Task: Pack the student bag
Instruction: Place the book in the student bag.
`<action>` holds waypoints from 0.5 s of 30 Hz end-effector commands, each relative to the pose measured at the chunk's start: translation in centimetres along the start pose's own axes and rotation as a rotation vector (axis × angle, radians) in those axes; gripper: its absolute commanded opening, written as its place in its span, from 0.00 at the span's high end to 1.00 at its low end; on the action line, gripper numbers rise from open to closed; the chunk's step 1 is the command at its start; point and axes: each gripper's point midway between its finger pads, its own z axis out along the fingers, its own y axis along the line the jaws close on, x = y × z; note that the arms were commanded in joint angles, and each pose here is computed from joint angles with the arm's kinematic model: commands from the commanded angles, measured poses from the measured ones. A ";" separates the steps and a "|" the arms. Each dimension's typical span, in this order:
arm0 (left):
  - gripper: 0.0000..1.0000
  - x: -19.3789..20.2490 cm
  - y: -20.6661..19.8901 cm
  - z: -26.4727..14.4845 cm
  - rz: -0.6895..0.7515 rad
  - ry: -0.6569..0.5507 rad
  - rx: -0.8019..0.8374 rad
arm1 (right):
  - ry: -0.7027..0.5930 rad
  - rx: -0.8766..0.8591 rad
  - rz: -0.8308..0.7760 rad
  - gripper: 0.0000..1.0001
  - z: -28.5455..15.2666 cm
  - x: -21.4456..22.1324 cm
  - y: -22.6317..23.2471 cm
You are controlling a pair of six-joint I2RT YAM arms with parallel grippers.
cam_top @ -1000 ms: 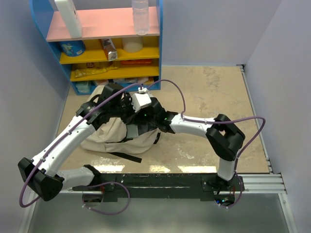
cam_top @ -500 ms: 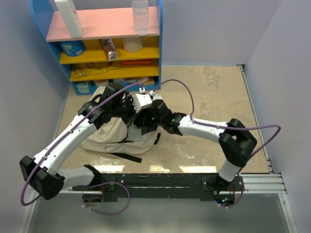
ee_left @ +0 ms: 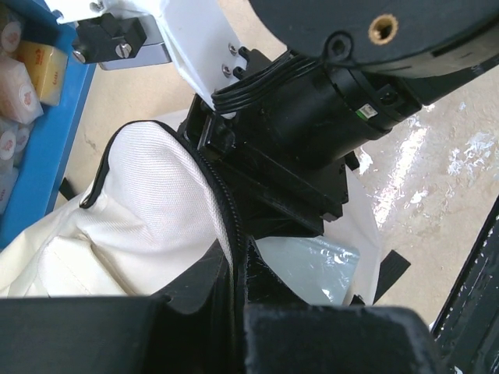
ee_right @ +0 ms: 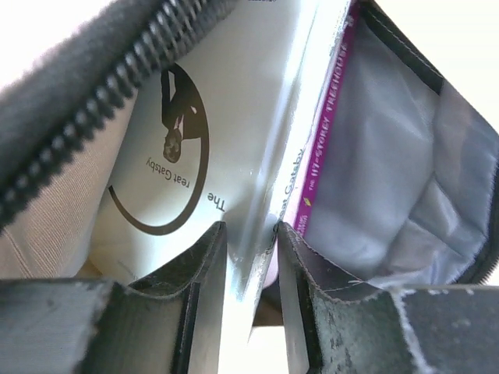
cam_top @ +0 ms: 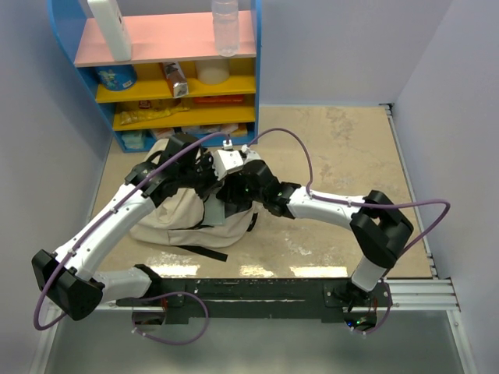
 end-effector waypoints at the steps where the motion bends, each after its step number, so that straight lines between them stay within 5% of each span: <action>1: 1.00 -2.1 0.1 -0.4 0.002 -0.084 0.006 | 0.057 -0.064 0.010 0.81 1.9 1.8 0.4; 6: 1.00 -2.6 0.2 -0.5 0.003 -0.093 0.010 | 0.055 -0.178 0.042 0.92 3.2 1.1 3.2; 15: 1.00 -2.6 0.3 -0.4 0.005 -0.089 0.008 | 0.045 -0.316 0.081 0.92 2.7 0.0 5.3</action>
